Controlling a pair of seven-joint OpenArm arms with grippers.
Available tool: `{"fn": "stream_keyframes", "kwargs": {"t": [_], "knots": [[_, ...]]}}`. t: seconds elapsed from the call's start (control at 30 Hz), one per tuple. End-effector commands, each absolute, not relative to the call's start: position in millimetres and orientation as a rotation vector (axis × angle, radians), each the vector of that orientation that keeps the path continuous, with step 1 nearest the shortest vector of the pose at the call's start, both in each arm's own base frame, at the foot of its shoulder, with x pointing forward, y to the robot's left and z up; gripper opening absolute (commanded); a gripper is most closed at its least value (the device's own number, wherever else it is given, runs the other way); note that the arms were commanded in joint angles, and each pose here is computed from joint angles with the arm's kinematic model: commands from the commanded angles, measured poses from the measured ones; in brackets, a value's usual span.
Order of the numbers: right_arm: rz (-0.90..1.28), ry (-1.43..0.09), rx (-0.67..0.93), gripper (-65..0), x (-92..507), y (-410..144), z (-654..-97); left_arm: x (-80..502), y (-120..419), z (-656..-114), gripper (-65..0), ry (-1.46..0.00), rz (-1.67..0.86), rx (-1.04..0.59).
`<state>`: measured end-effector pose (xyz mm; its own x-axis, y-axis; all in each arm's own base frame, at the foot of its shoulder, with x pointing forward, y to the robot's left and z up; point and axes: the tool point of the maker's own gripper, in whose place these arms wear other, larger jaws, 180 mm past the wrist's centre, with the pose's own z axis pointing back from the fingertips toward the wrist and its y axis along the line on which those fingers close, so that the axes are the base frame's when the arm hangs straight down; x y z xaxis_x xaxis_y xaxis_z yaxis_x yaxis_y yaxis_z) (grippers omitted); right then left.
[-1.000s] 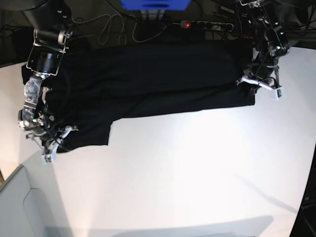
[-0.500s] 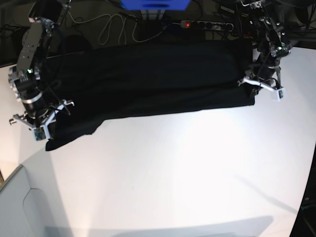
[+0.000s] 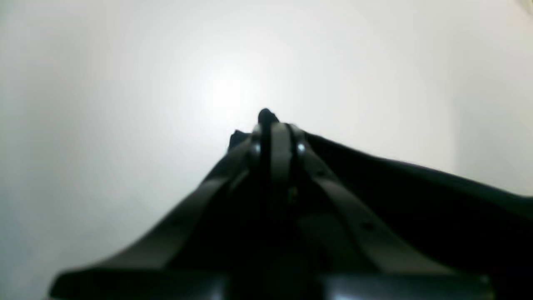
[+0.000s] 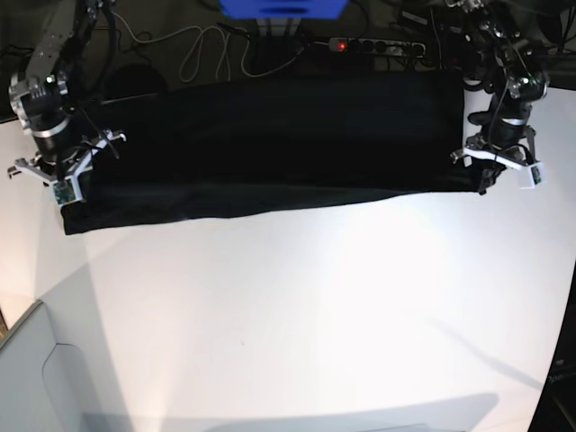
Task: Fold the T-shirt properly
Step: 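Regrasp the folded edge with the right gripper and pull it up, then hold the folded strip's ends with both grippers near the collar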
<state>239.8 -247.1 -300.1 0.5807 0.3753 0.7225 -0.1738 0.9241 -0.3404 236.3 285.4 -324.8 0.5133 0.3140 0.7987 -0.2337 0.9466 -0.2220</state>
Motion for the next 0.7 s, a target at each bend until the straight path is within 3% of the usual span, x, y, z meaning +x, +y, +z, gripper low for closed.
{"fn": "stream_keyframes", "kwargs": {"t": [0.0, 0.67], "knots": [[0.349, -0.923, -0.259, -64.9, 240.0, -249.0, -291.0, 239.6, 288.7, -312.4, -65.0, -1.019, 0.316, -0.08], [0.345, -0.804, -0.204, -64.9, 184.8, -239.1, -322.6, 211.8, 292.4, -346.1, -65.0, -0.913, 0.353, -0.077]]}}
